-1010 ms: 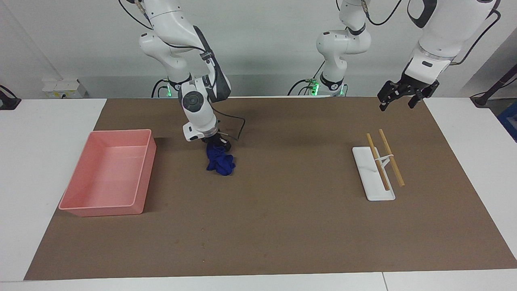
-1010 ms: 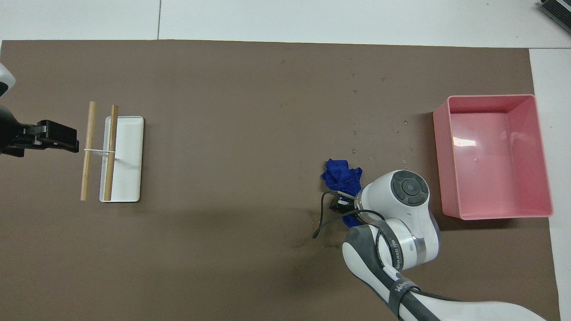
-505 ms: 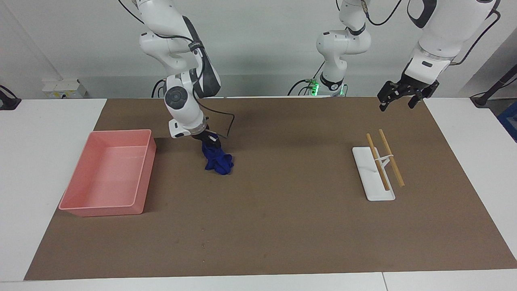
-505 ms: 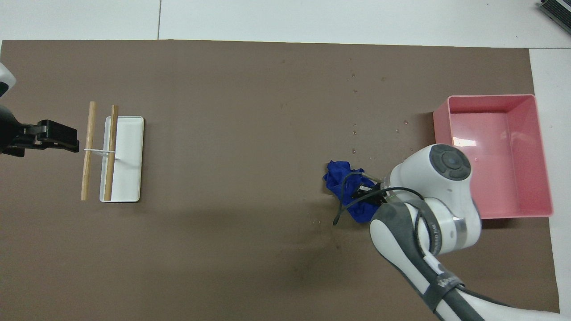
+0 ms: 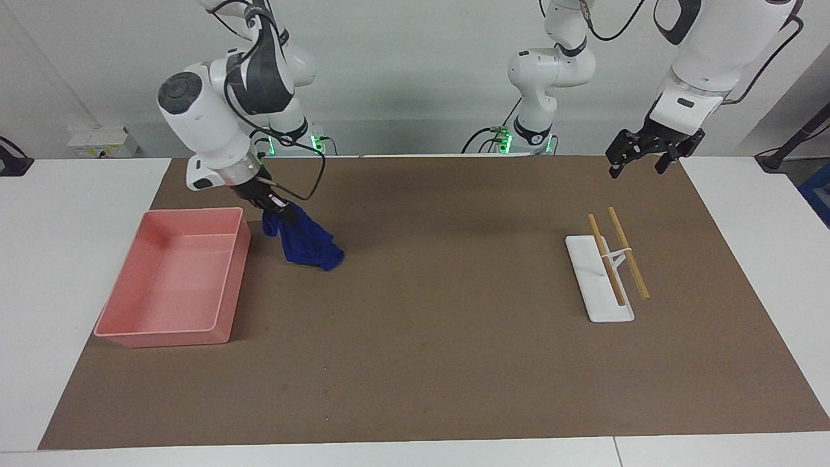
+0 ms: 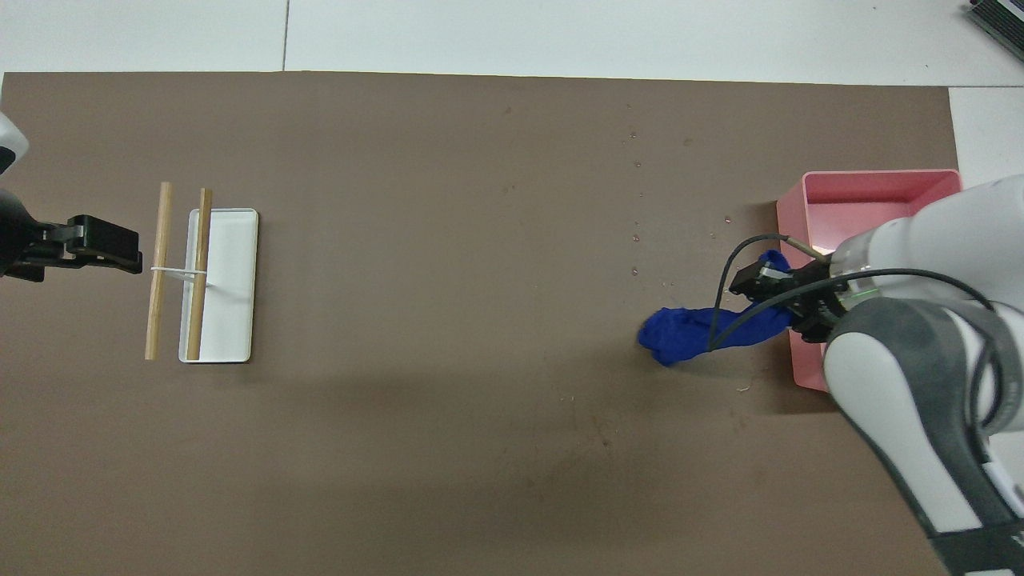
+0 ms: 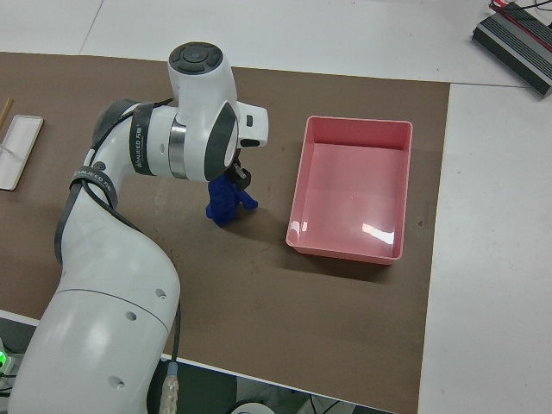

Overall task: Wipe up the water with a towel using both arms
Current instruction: 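Drag the blue towel into the pink bin with the right gripper, then release the towel inside the pink bin and lift the right gripper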

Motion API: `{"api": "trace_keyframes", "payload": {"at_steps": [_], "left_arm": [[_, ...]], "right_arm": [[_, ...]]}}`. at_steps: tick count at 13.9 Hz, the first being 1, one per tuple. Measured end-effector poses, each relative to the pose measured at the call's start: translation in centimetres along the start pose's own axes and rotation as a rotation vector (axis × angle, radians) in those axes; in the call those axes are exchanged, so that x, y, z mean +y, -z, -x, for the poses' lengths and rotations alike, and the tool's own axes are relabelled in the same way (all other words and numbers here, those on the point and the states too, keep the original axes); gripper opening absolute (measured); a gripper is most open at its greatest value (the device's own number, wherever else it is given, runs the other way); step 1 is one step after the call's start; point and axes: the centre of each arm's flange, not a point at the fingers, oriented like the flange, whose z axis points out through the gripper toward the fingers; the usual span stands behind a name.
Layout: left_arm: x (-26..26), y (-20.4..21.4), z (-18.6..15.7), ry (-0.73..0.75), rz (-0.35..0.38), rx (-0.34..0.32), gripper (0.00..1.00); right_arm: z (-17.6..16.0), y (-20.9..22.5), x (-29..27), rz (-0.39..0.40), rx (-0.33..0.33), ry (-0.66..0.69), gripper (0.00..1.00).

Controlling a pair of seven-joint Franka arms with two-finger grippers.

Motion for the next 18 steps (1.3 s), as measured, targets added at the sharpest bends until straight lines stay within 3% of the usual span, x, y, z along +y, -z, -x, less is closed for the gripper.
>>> {"api": "trace_keyframes", "payload": {"at_steps": [5,8,14,18], "left_arm": [[-0.1,0.0,0.0,0.002,0.0,0.0,1.0],[-0.1,0.0,0.0,0.004,0.0,0.001,1.0],[-0.1,0.1,0.0,0.002,0.0,0.003,1.0],[0.0,0.4,0.1,0.002,0.005,0.009,1.0]], "right_arm": [[-3.6,10.2,6.7,-0.022,0.023,0.045,0.0],[-5.3,14.5,10.7,0.006,0.1,0.105,0.0],[-9.0,15.8,15.2,0.062,0.232,0.296,0.0],[-10.8,12.0,16.5,0.072,0.211,0.33,0.0]]}}
